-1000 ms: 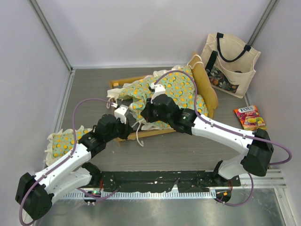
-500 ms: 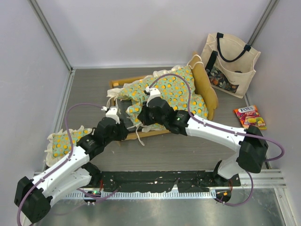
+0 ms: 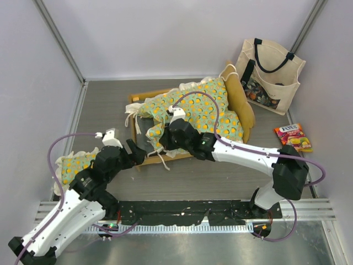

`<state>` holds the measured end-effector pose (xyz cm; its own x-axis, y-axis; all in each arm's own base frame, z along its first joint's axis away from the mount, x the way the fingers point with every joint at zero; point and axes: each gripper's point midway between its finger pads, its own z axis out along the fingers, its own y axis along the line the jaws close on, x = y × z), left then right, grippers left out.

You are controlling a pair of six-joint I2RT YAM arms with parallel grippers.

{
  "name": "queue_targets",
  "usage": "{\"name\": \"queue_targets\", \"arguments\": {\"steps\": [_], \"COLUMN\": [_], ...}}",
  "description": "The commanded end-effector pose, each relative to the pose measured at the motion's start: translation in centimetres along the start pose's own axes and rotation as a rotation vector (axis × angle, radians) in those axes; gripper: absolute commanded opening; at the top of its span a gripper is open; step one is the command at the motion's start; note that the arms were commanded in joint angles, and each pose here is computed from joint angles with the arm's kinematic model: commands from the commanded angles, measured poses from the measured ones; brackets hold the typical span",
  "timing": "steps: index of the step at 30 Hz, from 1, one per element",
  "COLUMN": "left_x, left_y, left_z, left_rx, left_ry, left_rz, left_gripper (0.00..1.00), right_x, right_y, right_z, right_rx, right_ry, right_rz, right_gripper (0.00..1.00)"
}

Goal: Set up the pet bed

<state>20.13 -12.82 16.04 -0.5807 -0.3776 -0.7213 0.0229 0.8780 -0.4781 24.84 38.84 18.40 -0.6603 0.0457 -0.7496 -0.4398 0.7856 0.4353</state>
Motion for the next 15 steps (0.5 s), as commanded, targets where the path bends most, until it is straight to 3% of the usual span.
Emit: {"name": "queue_targets", "arguments": {"steps": [1, 9, 15], "left_x": [-2.1, -0.3, 1.3], "left_y": [1.3, 1.7, 2.3], "left_z": [-2.4, -2.3, -1.5], "left_rx": [-0.067, -0.066, -0.074], "left_ry": [-0.084, -0.022, 0.009], "left_rz": [-0.062, -0.087, -0.107], "left_gripper": [0.85, 0.84, 0.83], "right_x": [-1.2, 2.1, 1.1], "right_y": [1.6, 1.7, 2.3], "right_z": [0.6, 3.7, 0.5], "right_rx": [-0.023, 0.033, -0.001], "right_ry": [-0.061, 0.024, -0.003], "right_rz": [0.031, -0.019, -0.063], "right_gripper": [0.01, 0.04, 0.51]}}
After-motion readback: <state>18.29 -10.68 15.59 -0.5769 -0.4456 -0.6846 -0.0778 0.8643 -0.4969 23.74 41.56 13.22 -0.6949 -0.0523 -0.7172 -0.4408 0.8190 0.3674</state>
